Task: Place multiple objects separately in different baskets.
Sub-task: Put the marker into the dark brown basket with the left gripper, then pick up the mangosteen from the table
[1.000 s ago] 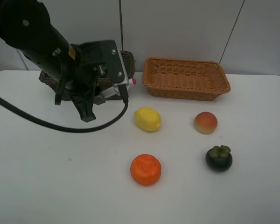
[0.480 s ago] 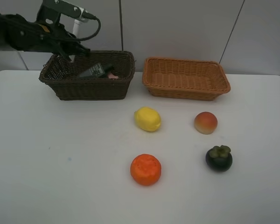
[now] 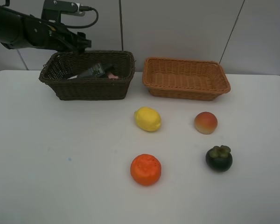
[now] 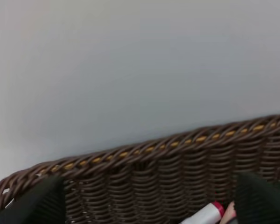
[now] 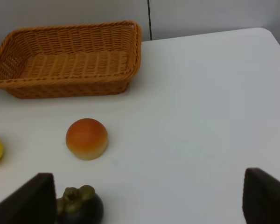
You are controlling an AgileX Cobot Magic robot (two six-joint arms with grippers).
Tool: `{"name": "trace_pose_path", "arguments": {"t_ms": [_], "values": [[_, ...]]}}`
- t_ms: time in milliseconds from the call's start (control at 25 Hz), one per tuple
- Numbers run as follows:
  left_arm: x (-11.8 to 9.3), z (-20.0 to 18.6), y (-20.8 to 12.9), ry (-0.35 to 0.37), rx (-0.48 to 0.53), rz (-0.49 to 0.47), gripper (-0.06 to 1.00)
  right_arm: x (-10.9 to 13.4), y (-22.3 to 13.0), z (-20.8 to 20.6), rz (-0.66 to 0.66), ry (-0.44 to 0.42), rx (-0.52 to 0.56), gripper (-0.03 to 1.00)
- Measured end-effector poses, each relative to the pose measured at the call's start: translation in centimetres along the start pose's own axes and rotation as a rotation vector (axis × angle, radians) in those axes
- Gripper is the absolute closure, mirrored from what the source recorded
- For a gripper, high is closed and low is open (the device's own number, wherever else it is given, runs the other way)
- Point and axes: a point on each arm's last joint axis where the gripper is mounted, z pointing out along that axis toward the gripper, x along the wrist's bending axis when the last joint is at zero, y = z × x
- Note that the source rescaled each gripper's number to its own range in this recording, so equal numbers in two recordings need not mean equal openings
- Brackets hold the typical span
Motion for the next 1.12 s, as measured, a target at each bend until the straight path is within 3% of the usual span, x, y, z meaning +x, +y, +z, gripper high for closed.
{"name": "trace_pose_path", "arguments": {"t_ms": [120, 400, 600, 800, 880, 1120], "values": [[0.0, 0.1, 0.5, -0.005, 0.008, -0.008, -0.04, 0.0, 0.0, 0.0, 0.000, 0.000, 0.000, 0.13], [0.3, -0.6, 1.7, -0.032, 0.090, -0.023, -0.06, 0.0, 0.0, 0.0, 0.000, 0.000, 0.000, 0.13], [3.8, -3.7, 3.4, -0.009, 0.214, -0.102, -0.06, 0.0, 0.0, 0.0, 0.000, 0.000, 0.000, 0.13], [9.2, -10.8, 4.2, 0.095, 0.263, -0.229, -0.06, 0.0, 0.0, 0.0, 0.000, 0.000, 0.000, 0.13], [9.3, -14.1, 4.0, 0.107, 0.277, -0.226, -0.06, 0.0, 0.0, 0.0, 0.000, 0.000, 0.000, 0.13], [6.6, -24.8, 1.9, 0.077, 0.288, -0.190, -0.06, 0.0, 0.0, 0.0, 0.000, 0.000, 0.000, 0.13]]}}
